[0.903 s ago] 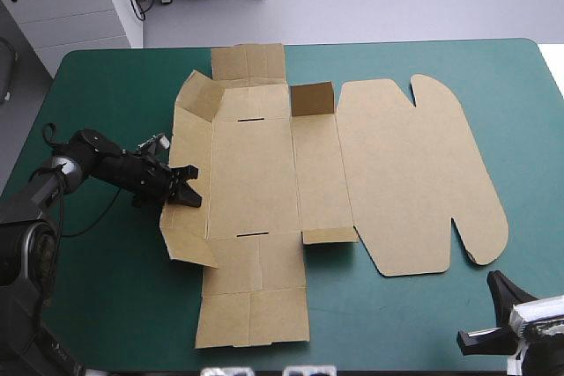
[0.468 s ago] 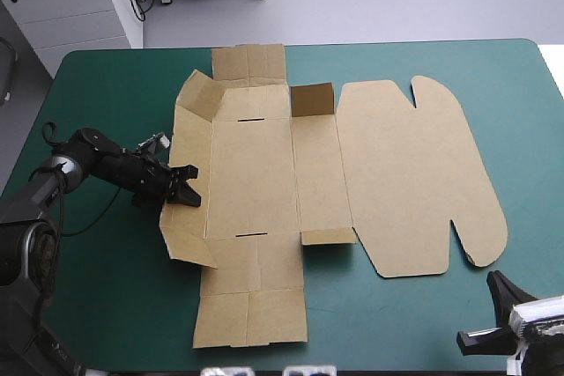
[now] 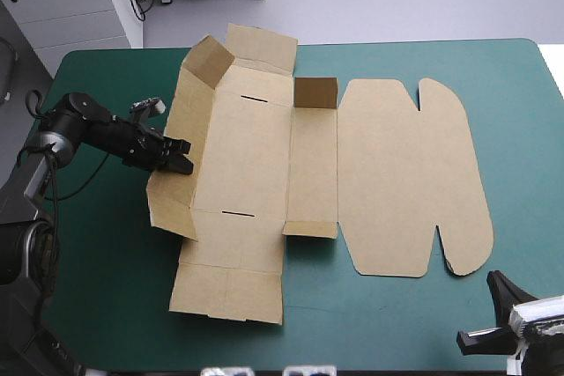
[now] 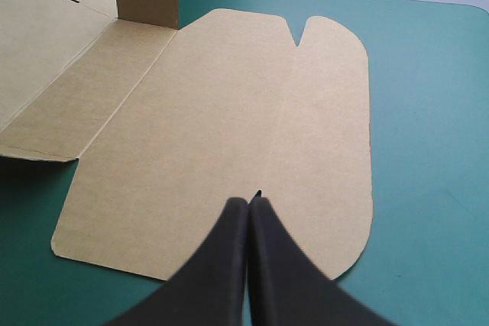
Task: Fold the box
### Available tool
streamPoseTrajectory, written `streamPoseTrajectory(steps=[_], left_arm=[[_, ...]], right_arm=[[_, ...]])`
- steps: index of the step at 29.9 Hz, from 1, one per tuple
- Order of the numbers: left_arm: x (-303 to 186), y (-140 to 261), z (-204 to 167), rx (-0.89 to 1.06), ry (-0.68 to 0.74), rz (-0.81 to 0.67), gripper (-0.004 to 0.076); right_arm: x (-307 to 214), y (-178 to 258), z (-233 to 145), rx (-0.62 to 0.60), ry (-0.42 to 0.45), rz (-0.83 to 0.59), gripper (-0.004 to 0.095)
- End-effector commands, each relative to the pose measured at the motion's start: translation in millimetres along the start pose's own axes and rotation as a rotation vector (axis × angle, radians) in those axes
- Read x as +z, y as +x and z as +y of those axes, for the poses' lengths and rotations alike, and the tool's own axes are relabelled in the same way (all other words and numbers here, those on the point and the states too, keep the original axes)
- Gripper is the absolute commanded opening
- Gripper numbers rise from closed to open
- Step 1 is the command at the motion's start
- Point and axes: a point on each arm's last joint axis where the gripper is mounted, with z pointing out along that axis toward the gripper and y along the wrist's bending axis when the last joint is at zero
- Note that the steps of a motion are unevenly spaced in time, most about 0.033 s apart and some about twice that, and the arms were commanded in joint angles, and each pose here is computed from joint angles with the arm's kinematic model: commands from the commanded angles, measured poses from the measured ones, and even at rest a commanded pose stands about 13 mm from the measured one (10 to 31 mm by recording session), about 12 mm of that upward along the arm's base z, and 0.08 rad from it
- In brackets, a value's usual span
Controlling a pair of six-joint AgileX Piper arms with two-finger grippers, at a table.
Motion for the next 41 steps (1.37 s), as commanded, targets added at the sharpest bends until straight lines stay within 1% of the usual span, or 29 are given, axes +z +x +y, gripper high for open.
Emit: streamPoseTrajectory(steps=[1,3,8,12,15,18,23,28,31,35,37,41], left_arm=[[-22.5,-3.2,-26.2,0.081,0.037,-0.006,-0.0008],[-22.6,-3.9,-27.6,0.109,0.003,0.009,-0.0008],[-27.9,-8.6,-31.7,0.253,-0.188,0.075,-0.0008],[-37.0,-19.4,-44.5,0.468,-0.397,0.123,-0.0008],[-38.5,-26.6,-60.7,0.584,-0.493,0.130,-0.0008],[-29.9,-32.4,-80.6,0.688,-0.539,0.110,-0.0008],[-0.8,-36.1,-120.3,0.941,-0.615,0.106,-0.0008],[14.6,-36.6,-146.8,1.096,-0.676,0.083,-0.0008],[19.5,-35.8,-156.3,1.199,-0.749,0.110,-0.0008],[22.4,-35.2,-172.7,1.384,-0.892,0.154,-0.0008],[25.0,-36.0,-183.1,1.458,-0.944,0.127,-0.0008],[31.4,-37.9,-209.7,1.620,-1.014,0.013,-0.0008]], right_arm=[[-7.9,-11.3,-0.5,-0.003,0.012,-0.115,-0.0019],[-7.9,-11.3,-0.5,-0.003,0.012,-0.115,-0.0019],[-7.9,-11.3,-0.5,-0.003,0.012,-0.115,-0.0019],[-7.9,-11.3,-0.5,-0.003,0.012,-0.115,-0.0019],[-7.9,-11.3,-0.5,-0.003,0.012,-0.115,-0.0019],[-7.9,-11.3,-0.5,-0.003,0.012,-0.115,-0.0019],[-7.9,-11.3,-0.5,-0.003,0.012,-0.115,-0.0019],[-7.9,-11.3,-0.5,-0.003,0.012,-0.115,-0.0019],[-7.9,-11.3,-0.5,-0.003,0.012,-0.115,-0.0019],[-7.9,-11.3,-0.5,-0.003,0.012,-0.115,-0.0019],[-7.9,-11.3,-0.5,-0.003,0.012,-0.115,-0.0019],[-7.9,-11.3,-0.5,-0.003,0.012,-0.115,-0.0019]])
